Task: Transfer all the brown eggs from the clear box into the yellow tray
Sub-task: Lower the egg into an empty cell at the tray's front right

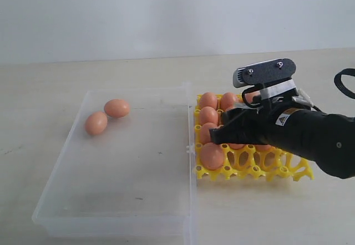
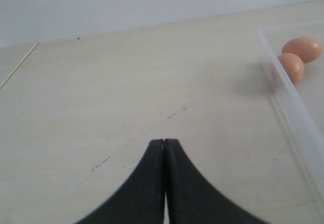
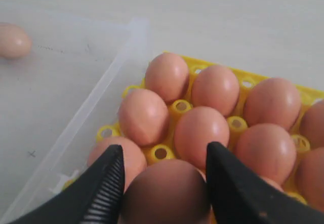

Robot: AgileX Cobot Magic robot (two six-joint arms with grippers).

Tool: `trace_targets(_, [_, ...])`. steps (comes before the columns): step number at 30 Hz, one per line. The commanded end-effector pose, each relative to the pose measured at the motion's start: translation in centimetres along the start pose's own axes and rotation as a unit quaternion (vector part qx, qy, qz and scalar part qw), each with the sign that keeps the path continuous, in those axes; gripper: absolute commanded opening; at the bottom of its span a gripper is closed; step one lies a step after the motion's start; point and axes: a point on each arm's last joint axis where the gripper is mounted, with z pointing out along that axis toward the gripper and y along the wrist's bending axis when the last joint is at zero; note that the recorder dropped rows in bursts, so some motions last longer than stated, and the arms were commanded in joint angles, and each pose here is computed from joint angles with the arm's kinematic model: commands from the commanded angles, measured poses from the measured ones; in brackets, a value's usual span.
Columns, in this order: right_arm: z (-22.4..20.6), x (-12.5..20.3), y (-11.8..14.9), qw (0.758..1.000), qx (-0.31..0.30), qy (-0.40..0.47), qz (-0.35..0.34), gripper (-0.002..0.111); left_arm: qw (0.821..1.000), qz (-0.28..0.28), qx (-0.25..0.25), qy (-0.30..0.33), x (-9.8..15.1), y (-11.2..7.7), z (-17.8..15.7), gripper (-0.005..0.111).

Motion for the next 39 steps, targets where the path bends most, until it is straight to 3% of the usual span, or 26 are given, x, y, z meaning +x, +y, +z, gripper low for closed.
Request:
trace_targets(1, [-0.2,0.3,-0.1,1.0,-0.006,0.02,-0.001,0.0,1.0,-0.003,-0.001,-0.008,-0.2,0.0,-0.1,0.0])
trace_targets(9, [-0.9,2.2,-0.8,1.0,0.016,0.005,-0.006,0.0,1.0,-0.003,-0.001,-0.008,-0.2,0.0,-0.1,0.0])
trace_targets(16, [-1.0,1.9,0.3,0.998,-0.047,-0.023,-0.022,0.0,1.0,-0.003,-0.001,-0.008,-0.2,0.0,-0.1,0.0])
trace_targets(39, [-0.1,3.3,0.3,0.999,-0.043,0.015,-0.023,0.0,1.0,-0.003,-0.001,-0.008,-0.2,0.0,-0.1,0.0])
